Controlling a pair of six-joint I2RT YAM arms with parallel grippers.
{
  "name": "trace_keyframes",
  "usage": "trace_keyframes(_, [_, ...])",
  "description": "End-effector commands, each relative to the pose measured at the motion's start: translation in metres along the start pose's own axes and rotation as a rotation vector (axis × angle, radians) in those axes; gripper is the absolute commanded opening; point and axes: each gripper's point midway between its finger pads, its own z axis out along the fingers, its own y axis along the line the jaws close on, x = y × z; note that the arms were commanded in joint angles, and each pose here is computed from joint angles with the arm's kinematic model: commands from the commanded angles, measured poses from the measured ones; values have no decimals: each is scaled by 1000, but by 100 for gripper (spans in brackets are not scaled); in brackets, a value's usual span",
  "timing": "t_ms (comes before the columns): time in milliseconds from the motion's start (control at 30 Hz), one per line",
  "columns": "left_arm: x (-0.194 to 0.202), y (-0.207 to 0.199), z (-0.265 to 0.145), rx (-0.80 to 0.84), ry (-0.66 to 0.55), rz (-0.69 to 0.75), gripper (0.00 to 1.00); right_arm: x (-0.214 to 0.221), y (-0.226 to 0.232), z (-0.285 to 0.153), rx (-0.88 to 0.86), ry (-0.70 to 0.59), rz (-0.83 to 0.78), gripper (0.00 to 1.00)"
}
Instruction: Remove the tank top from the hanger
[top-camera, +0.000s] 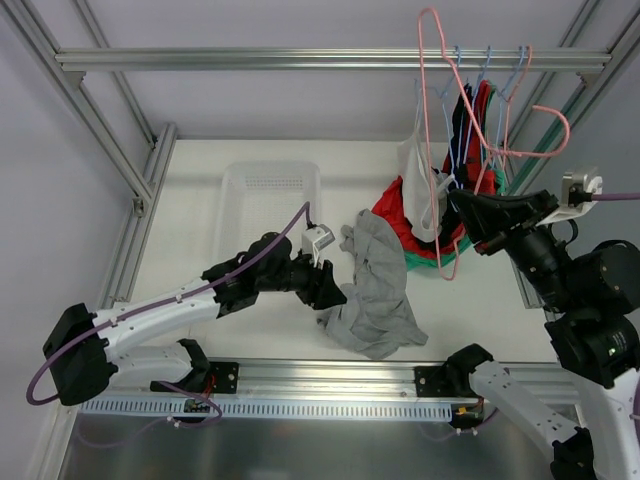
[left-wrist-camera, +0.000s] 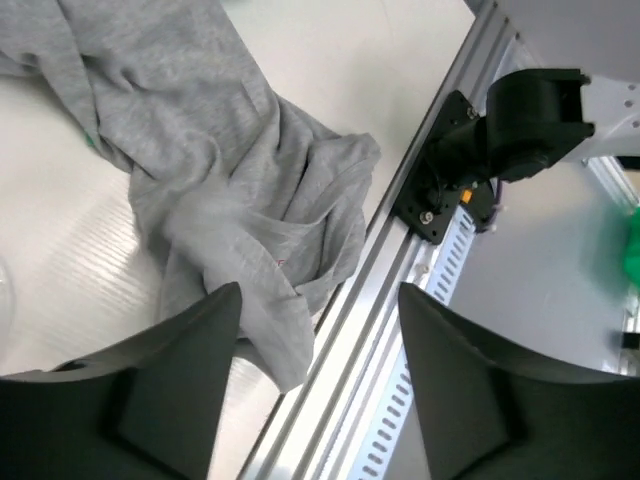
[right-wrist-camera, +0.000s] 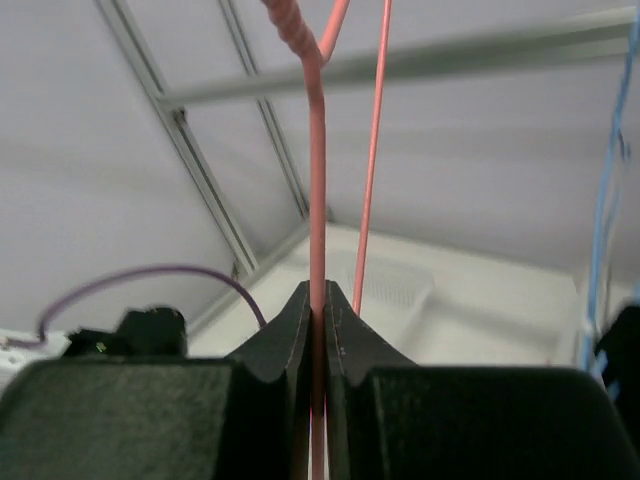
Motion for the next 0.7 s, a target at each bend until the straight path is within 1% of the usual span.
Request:
trace_keyframes(0, [-28,-1,-25,-76,-111,83,70,85,-41,-28,226,341,72,0])
trace_keyframes(33, [-36,-8,-36,-78,-120,96,88,89,-43,-29,239,361,74,0])
trace_keyframes(67, [-40,-13,-43,-75,-128,111,99,93,-45,-25,246,392,77,0])
trace_keyframes(100, [-45,-18,-49,-62,-135,137,99,101,-46,-26,259,440,83,0])
trace_keyframes(133, [-57,-31,-61,-38,-173,159,99,103,-48,-23,267,463,84,0])
trace_keyframes(200, [-61,-41,-72,-12,-180,179,99,108,-51,-7,282,517,81,0])
trace_keyframes(267, [-65,-59,-86,52,-201,205,99,108,-52,7,287,534,67,0])
trace_keyframes(333, [-67,-68,-96,84,-221,211,99,99,-64,32,340,531,20,0])
trace_keyframes(367, [-67,-69,-98,85,-228,211,99,98,-66,41,351,533,10,0])
trace_keyframes(400, [-67,-71,-102,88,-237,209,99,107,-75,57,378,566,-5,0])
trace_keyframes(433, [-66,-68,-102,80,-238,206,99,92,-73,71,370,531,-15,0])
trace_keyframes(467, [-65,-68,-103,74,-242,204,99,91,-75,81,375,534,-21,0])
trace_keyframes(500, [-64,-65,-103,64,-243,193,99,105,-83,100,394,572,-34,0])
trace_keyframes(533, [-63,-63,-103,54,-243,187,99,89,-81,113,387,532,-36,0])
trace_keyframes(567, [-63,-60,-103,41,-244,183,99,90,-84,122,385,541,-65,0])
trace_keyframes(667, [-59,-56,-99,27,-227,170,99,86,-97,155,417,531,-77,0])
